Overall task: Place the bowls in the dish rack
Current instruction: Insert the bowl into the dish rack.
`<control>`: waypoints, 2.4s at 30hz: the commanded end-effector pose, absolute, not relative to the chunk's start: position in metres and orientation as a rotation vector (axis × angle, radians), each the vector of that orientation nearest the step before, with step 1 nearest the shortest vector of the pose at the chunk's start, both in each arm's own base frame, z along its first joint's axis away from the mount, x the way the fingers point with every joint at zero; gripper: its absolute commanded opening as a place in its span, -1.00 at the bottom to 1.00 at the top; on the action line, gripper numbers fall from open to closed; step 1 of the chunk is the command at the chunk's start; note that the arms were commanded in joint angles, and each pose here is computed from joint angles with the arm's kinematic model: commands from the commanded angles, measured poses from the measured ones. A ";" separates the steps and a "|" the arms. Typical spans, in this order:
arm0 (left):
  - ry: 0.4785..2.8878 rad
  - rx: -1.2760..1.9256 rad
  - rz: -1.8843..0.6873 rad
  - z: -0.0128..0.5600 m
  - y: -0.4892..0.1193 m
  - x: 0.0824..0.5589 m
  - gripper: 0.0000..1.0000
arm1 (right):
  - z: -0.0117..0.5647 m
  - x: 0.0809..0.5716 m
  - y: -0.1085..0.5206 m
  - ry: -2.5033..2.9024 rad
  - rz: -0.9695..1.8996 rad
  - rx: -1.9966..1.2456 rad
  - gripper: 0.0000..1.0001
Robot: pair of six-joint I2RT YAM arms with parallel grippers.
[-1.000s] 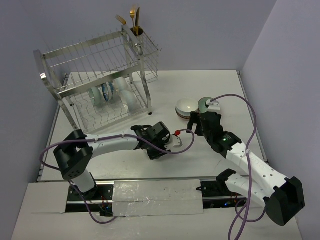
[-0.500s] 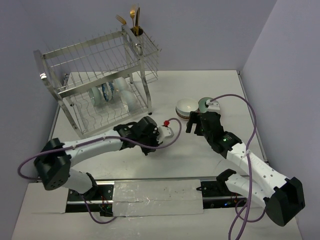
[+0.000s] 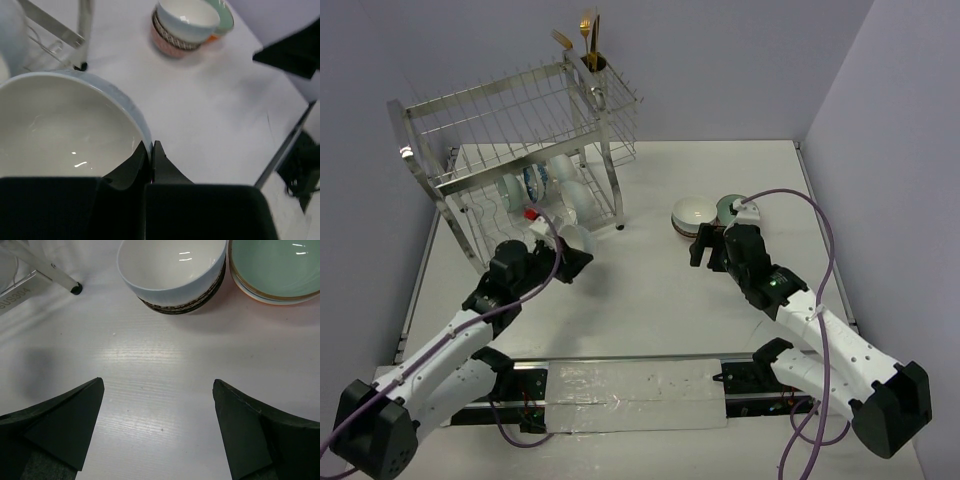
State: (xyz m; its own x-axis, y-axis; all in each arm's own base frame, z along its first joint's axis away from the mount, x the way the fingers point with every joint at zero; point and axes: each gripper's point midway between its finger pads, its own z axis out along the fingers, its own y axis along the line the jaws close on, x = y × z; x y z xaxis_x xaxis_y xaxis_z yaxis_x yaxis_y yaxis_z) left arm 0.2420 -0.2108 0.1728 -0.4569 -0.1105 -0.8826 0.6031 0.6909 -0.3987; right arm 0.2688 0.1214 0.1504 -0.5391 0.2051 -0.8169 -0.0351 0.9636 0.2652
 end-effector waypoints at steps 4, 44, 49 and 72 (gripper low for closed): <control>1.447 0.133 -1.009 0.260 -0.178 0.277 -1.00 | 0.161 0.268 0.128 2.070 0.374 0.091 0.93; 1.036 -0.008 -1.021 0.280 -0.119 0.345 -1.00 | 0.187 0.260 0.142 1.895 0.532 0.004 0.98; 1.034 0.018 -1.019 0.281 -0.122 0.353 -1.00 | 0.184 0.260 0.145 1.911 0.533 -0.012 0.97; 1.027 0.027 -1.016 0.282 -0.124 0.378 -1.00 | 0.183 0.259 0.152 1.907 0.562 -0.069 0.95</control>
State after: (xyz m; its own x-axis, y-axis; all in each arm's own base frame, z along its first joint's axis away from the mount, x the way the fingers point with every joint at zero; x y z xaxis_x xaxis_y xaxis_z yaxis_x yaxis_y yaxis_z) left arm 0.4035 -0.1221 0.1579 -0.2820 -0.6768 -0.6800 0.3573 0.5837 -0.7291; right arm 0.2561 0.1499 0.1773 -0.4347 0.2084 -0.8761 -0.2796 0.8936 0.3513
